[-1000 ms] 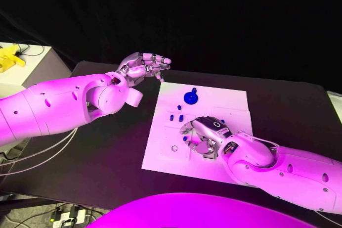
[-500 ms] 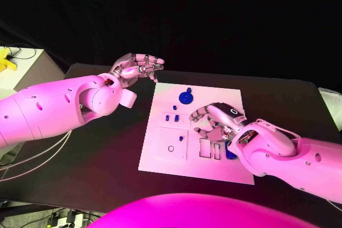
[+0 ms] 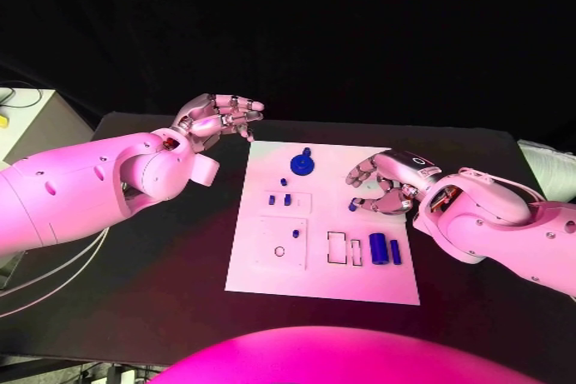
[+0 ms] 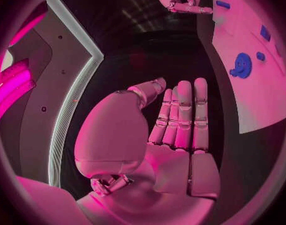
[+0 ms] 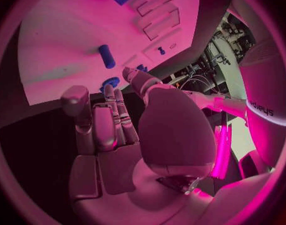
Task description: Assemble the parts on the task board
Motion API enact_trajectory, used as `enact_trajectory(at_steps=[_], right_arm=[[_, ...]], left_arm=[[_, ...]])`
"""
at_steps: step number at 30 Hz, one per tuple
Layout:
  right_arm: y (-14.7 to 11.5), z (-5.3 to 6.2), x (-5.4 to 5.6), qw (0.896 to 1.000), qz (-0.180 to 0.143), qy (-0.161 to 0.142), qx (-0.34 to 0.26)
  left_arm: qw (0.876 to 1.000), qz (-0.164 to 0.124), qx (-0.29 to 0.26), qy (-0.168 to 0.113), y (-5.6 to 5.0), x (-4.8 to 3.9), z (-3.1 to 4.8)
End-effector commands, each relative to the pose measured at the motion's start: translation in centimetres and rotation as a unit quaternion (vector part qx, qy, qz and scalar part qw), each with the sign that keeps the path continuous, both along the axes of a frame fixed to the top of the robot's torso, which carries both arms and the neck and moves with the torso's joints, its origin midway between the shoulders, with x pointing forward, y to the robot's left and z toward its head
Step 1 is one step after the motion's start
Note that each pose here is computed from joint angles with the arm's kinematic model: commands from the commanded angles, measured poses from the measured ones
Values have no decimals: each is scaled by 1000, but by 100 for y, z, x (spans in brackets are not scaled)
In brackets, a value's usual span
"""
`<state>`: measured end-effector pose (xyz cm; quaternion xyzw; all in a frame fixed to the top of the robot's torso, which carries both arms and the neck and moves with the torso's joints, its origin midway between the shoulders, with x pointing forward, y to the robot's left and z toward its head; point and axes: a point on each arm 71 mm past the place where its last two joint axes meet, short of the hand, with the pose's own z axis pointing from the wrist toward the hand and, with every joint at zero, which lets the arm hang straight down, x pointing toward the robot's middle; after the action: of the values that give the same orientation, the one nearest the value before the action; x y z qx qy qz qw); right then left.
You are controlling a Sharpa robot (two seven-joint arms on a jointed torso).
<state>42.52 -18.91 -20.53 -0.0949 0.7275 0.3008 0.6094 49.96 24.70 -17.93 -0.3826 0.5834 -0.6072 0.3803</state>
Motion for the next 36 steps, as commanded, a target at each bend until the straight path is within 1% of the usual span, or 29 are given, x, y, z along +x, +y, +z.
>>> enact_trajectory(at_steps=[1,6,9,16,21,28,36], right_arm=[[3,-63,-6,998,23,18,-54],[-13,-102,32,996,19,17,-80],[-9,-126,63,996,13,15,-87],[2,-158,96,995,4,11,-96],[21,-177,92,995,5,11,-96],[68,-200,51,996,12,15,-91],[93,-212,31,996,15,20,-87]], left_arm=[[1000,-11,-4,0,-28,-10,-5],[1000,-11,-4,2,-27,-13,-16],[1000,-12,-4,2,-28,-15,-19],[1000,-11,-4,3,-22,-17,-21],[1000,-11,-4,3,-20,-18,-21],[1000,-10,-3,3,-17,-18,-21],[1000,-10,-3,3,-15,-17,-22]])
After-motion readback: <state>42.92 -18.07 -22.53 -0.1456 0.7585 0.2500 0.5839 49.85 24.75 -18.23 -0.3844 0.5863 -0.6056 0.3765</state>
